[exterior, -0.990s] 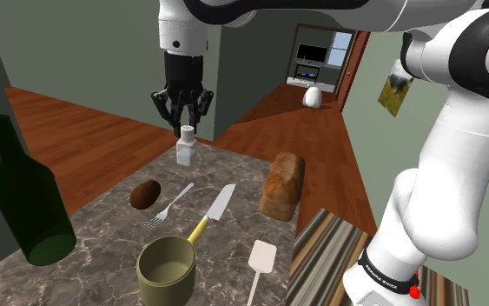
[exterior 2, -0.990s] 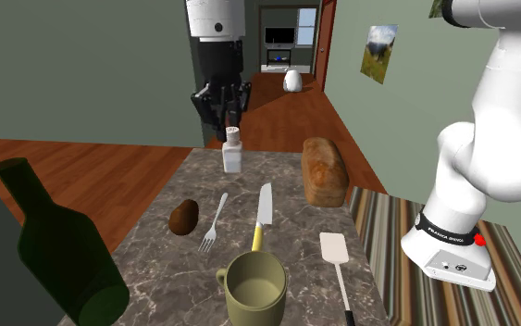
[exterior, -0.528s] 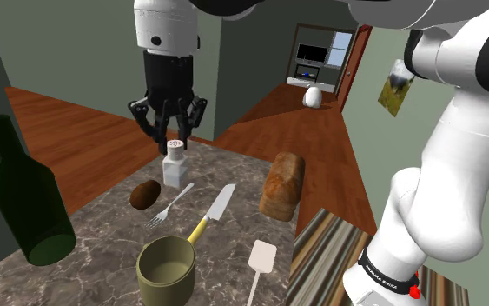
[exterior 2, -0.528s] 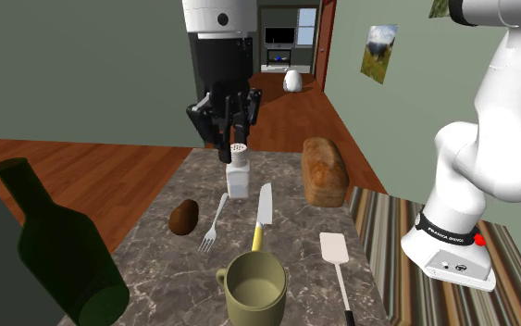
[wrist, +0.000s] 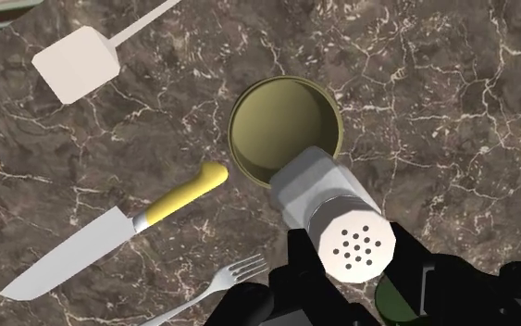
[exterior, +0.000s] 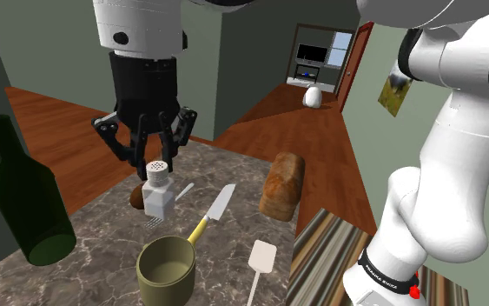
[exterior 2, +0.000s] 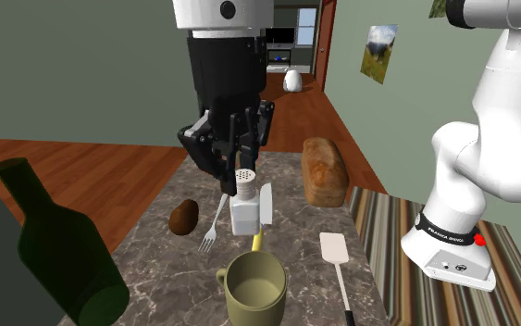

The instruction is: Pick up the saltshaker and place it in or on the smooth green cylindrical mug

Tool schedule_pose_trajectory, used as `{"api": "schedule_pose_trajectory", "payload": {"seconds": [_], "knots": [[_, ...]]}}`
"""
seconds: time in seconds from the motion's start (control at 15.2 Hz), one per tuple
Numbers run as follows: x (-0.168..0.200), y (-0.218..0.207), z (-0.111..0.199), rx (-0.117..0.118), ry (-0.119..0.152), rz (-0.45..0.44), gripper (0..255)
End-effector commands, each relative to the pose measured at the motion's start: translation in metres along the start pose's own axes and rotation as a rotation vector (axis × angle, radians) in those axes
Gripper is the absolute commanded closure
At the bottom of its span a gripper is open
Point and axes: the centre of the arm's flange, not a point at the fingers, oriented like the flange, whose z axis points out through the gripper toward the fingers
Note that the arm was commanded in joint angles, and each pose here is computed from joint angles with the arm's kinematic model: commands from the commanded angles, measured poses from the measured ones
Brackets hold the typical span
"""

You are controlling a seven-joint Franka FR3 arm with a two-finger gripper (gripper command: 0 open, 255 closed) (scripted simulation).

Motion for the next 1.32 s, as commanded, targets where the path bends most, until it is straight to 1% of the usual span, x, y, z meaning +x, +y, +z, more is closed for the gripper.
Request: {"api": "schedule_pose_trajectory", "payload": {"seconds": [0.0, 1.19, 1.25], "knots": [[-0.002, -0.002, 0.009, 0.000, 0.000, 0.001, 255], [-0.001, -0.003, 0.107, 0.000, 0.000, 0.001, 255], [-0.001, -0.003, 0.107, 0.000, 0.000, 0.001, 255]]}}
